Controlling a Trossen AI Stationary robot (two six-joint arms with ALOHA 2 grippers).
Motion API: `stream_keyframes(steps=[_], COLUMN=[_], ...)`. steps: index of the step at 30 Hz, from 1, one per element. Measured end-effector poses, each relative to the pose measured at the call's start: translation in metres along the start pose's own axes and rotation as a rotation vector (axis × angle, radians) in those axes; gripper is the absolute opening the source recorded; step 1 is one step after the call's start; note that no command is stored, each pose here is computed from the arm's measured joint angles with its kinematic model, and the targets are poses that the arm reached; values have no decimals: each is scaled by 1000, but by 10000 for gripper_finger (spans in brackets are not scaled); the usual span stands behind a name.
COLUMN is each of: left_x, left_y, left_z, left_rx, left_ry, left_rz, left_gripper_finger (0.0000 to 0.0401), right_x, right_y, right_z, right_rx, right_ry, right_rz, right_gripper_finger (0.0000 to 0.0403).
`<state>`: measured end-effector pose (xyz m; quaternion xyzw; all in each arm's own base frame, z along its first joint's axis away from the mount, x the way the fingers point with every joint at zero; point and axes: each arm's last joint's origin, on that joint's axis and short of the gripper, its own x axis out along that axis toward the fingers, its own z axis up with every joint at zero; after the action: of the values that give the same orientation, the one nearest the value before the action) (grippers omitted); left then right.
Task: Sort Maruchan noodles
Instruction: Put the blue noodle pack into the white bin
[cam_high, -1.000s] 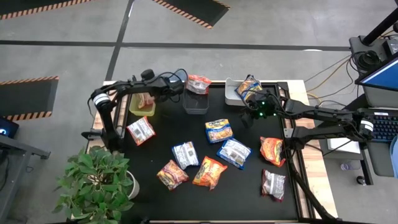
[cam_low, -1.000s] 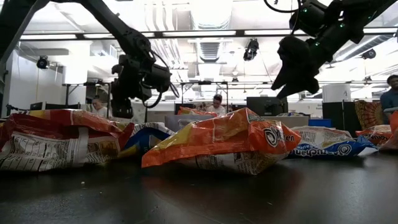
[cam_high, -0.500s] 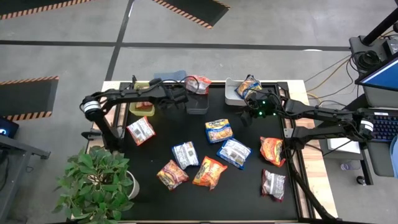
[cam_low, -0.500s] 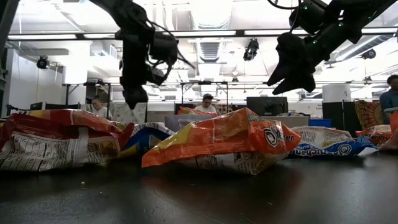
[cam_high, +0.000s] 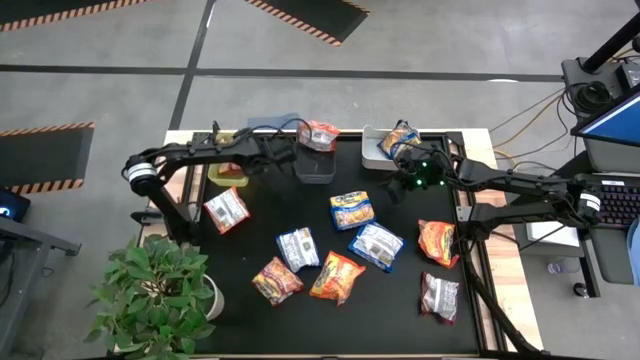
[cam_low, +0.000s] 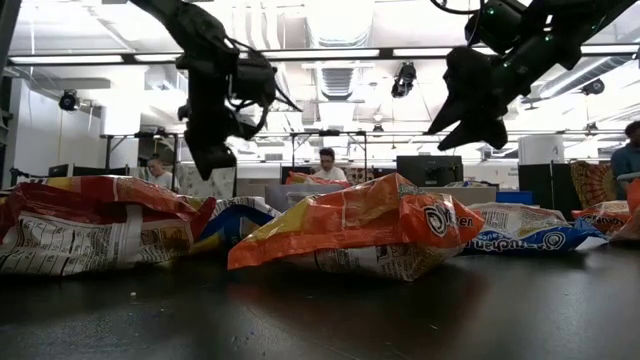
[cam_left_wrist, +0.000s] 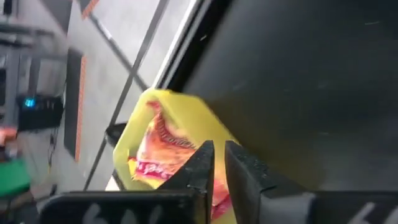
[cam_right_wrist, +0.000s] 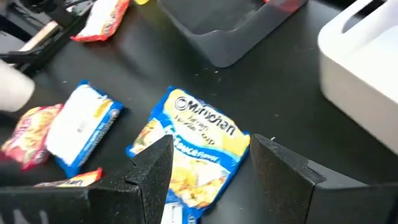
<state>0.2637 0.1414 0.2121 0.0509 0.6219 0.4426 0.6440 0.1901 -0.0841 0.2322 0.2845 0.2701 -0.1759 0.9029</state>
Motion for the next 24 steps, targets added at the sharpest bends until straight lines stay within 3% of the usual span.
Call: stream_keyframes(steps=[4,6,8,12,15,18,24], left_x=[-19,-33,-47,-74,-90,-98,-85], left_y=[-15,-23,-31,-52,-64,-76,-105], left_z=[1,2,4,6,11,19,36], left_rx=[92,157,256,501,575,570,530], left_ry=[-93,-167,-261,-491,-677,-799,-882], left_rz=[-51,-128,-260,-672,-873,-896,-898], left_gripper_finger=[2,2,3,1,0,0,0], right_x=[2,6,9,16,19,21,33], right_y=[3,5,9,15,18,18,10], right_z=[0,-1,-2,-3,-5,-10,-22], right_rx=[43,67,85,122,163,201,249], right_ry=[4,8,15,51,115,204,328], right_rz=[18,31,53,73,53,3,-78], right_gripper_finger=[203,203,203,203,203,203,203])
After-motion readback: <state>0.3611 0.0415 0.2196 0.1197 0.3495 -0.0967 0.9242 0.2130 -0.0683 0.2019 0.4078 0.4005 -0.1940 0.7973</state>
